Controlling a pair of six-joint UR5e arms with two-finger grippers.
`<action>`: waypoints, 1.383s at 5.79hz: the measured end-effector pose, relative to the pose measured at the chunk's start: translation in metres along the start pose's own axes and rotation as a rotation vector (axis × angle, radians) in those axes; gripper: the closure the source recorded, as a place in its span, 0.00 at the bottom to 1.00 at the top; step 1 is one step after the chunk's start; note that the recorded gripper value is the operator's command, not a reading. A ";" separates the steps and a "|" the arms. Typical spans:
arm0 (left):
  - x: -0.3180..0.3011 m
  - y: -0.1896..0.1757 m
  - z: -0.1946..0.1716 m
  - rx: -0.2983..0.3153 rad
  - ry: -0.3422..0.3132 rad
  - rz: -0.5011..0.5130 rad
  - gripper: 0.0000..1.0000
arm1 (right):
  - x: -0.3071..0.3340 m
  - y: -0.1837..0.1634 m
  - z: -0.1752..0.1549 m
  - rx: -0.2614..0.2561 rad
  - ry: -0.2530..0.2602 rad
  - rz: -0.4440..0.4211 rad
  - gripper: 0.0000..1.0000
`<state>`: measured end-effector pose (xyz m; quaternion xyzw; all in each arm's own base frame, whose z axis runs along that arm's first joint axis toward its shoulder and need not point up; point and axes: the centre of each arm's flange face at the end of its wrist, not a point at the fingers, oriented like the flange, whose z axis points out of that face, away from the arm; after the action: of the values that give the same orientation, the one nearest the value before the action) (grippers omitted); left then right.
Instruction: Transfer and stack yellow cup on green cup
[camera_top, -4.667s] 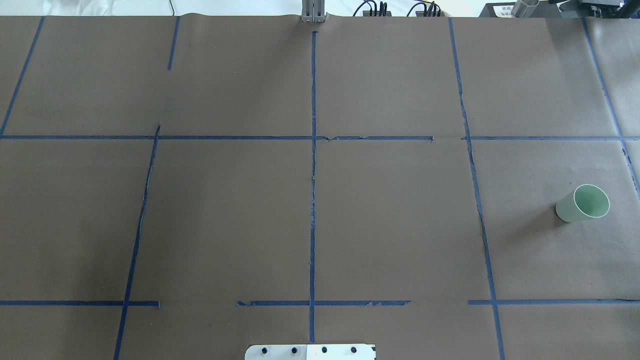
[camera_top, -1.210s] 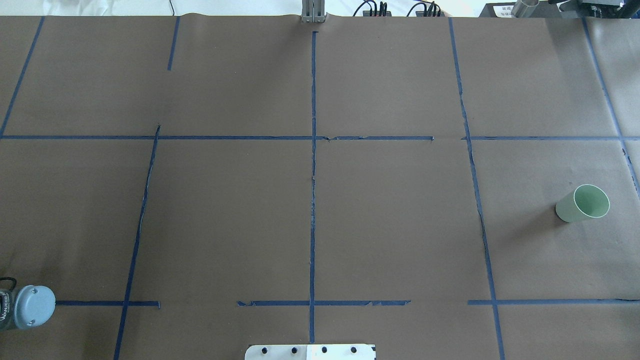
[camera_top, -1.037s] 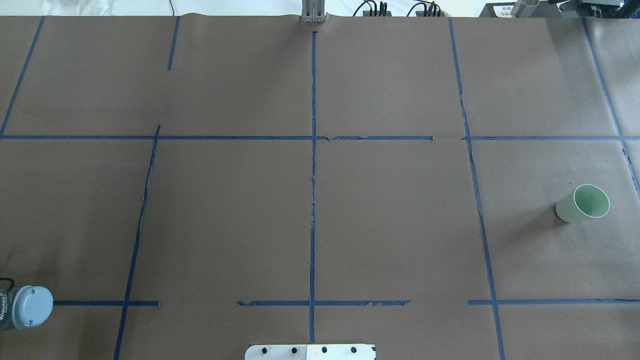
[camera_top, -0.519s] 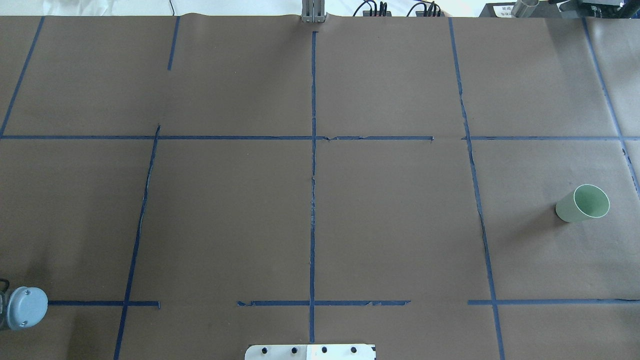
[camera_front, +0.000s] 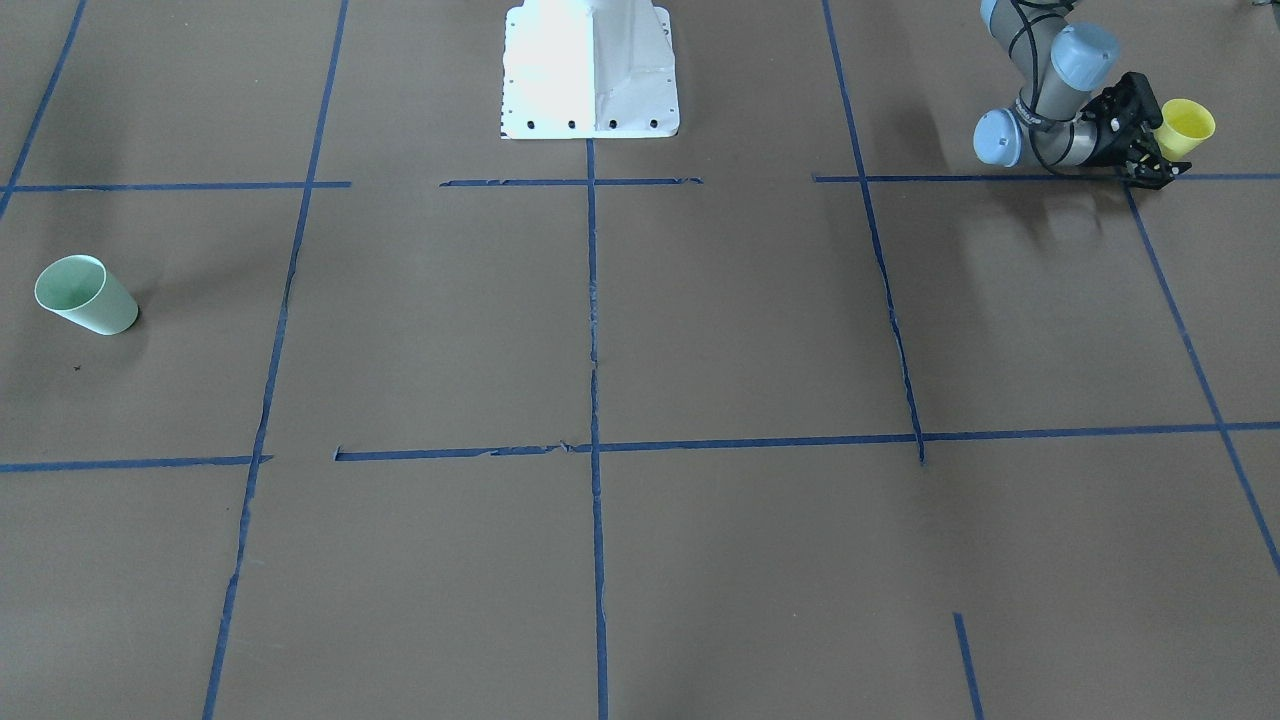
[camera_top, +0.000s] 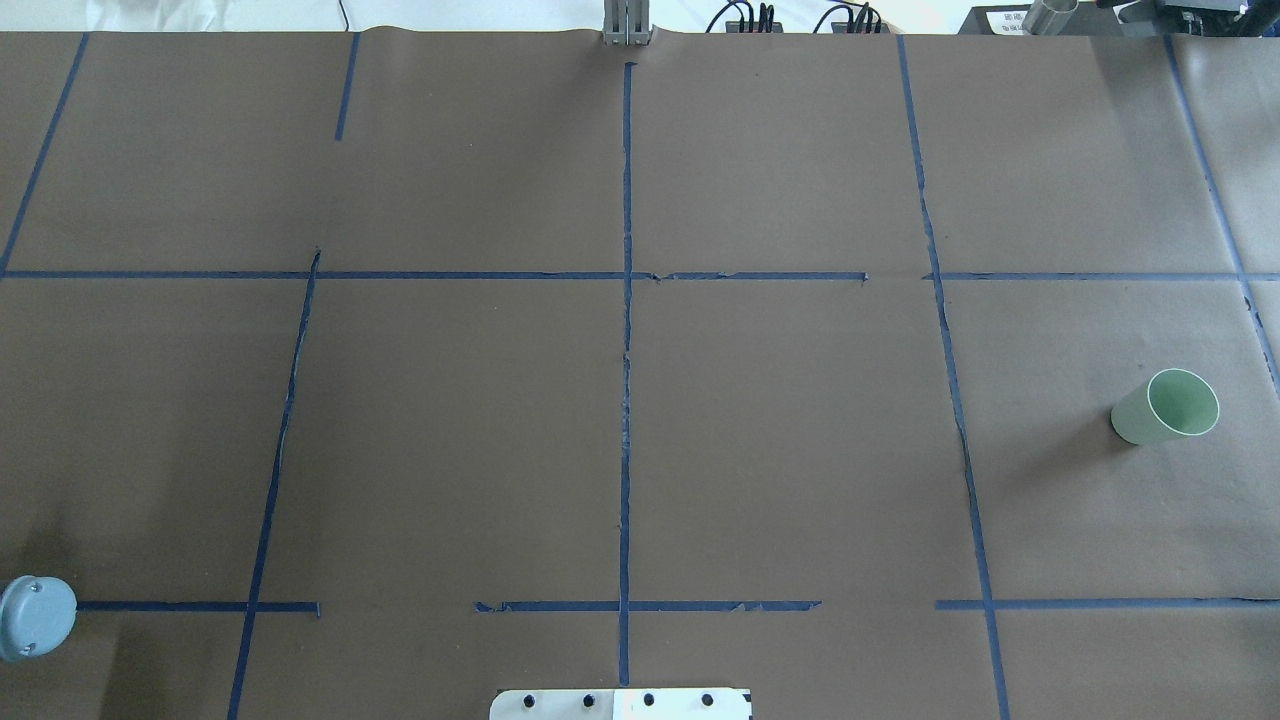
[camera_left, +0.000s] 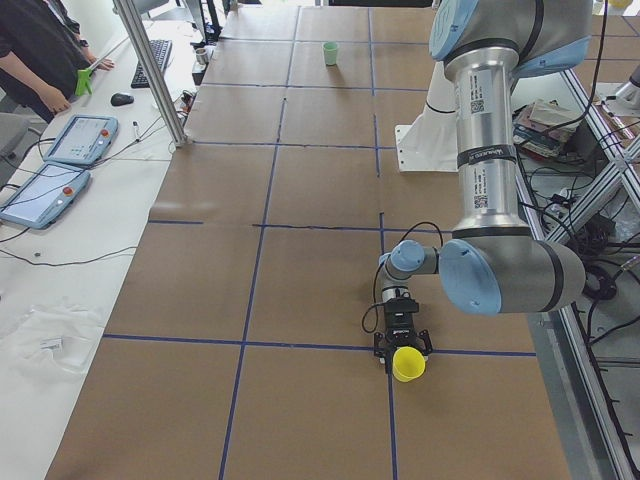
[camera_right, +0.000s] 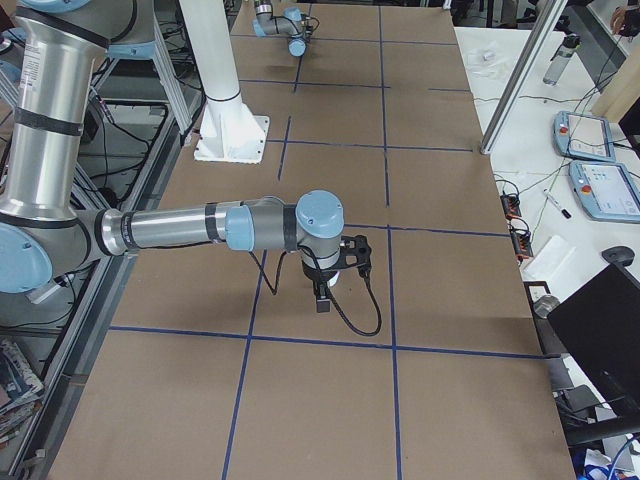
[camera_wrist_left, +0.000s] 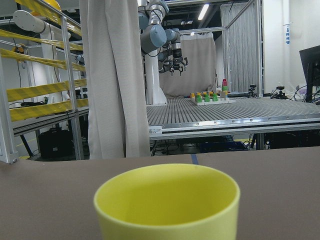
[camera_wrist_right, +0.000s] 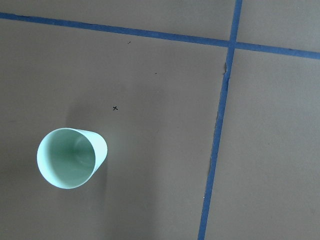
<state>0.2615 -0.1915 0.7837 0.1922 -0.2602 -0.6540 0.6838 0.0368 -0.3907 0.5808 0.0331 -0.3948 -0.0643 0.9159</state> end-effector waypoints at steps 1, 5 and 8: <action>0.000 0.000 0.006 0.007 0.000 -0.002 0.44 | 0.000 0.000 0.000 0.000 0.000 0.000 0.00; 0.000 -0.034 0.020 0.015 0.049 0.017 0.43 | -0.001 0.000 -0.001 0.002 -0.001 -0.002 0.00; 0.052 -0.100 0.034 0.032 0.150 0.067 0.43 | 0.001 0.003 0.000 -0.002 -0.001 0.003 0.00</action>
<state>0.1617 -0.2478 0.7558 0.2428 -0.2251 -0.6101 0.7199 0.0375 -0.3877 0.5822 0.0314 -0.3951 -0.0631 0.9159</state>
